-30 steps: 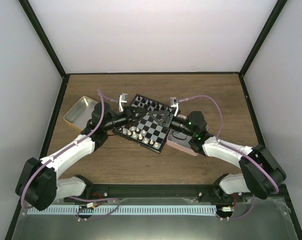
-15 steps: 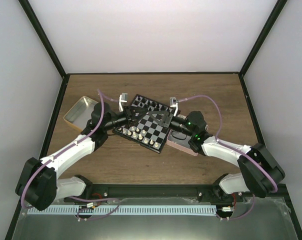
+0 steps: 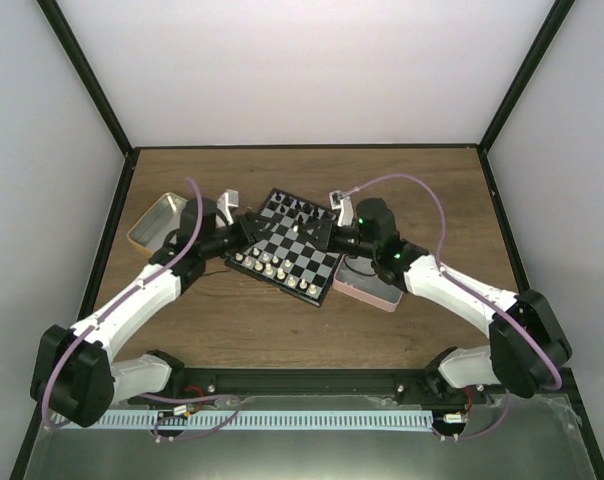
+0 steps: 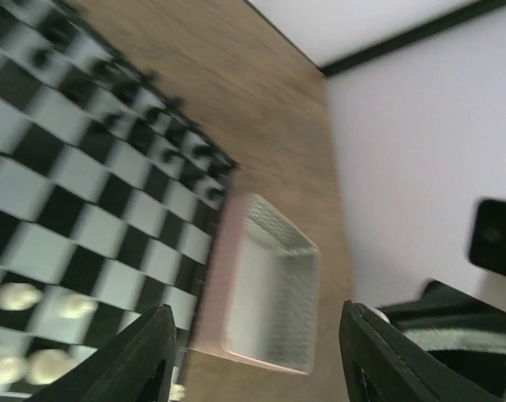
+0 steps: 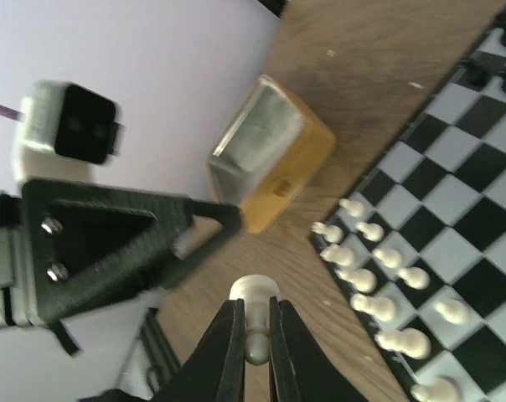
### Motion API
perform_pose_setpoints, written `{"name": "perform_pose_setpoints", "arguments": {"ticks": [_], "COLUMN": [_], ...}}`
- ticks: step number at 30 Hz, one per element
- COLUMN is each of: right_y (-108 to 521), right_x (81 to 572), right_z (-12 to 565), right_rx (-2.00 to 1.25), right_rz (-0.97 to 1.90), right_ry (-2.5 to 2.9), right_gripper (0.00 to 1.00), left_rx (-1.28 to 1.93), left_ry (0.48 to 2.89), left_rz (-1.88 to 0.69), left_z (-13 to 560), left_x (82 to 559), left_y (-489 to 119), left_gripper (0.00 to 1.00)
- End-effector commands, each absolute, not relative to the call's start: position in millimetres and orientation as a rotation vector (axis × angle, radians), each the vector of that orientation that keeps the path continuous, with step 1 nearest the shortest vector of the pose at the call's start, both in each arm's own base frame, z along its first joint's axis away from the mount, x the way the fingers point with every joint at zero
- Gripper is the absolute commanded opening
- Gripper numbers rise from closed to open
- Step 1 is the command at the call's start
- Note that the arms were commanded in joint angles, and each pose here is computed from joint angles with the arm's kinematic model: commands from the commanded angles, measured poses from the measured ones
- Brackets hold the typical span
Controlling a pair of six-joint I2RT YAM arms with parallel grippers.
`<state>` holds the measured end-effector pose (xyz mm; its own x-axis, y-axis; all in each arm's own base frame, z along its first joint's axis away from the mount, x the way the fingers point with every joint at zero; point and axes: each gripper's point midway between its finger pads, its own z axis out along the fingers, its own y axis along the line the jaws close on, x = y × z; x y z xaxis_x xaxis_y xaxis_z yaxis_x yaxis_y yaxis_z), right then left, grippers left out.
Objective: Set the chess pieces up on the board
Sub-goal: Place the chess piece on the chessboard.
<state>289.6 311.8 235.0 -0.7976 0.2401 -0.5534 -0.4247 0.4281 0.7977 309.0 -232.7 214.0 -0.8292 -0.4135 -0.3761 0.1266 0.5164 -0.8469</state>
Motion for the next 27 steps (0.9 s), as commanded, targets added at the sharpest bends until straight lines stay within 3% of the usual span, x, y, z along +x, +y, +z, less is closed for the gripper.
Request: {"name": "perform_pose_setpoints", "arguments": {"ticks": [1, 8, 13, 27], "right_y": [289, 273, 291, 322], "right_x": [280, 291, 299, 293], "right_z": [179, 135, 123, 82], "right_rx": [-0.259, -0.333, -0.432, -0.604], "right_rz": [1.044, 0.640, 0.564, 0.426], "right_ry": [2.392, 2.646, 2.728, 2.881], "right_gripper": [0.01, 0.01, 0.01, 0.02], "left_rx": [-0.238, -0.150, -0.140, -0.150], "left_ry": [2.262, 2.143, 2.046, 1.995], "left_rz": [-0.900, -0.550, -0.324, -0.264], "left_z": [209, 258, 281, 275], "left_x": [321, 338, 344, 337], "left_y": [-172, -125, -95, -82], "left_gripper": [0.58, 0.66, 0.70, 0.70]}}
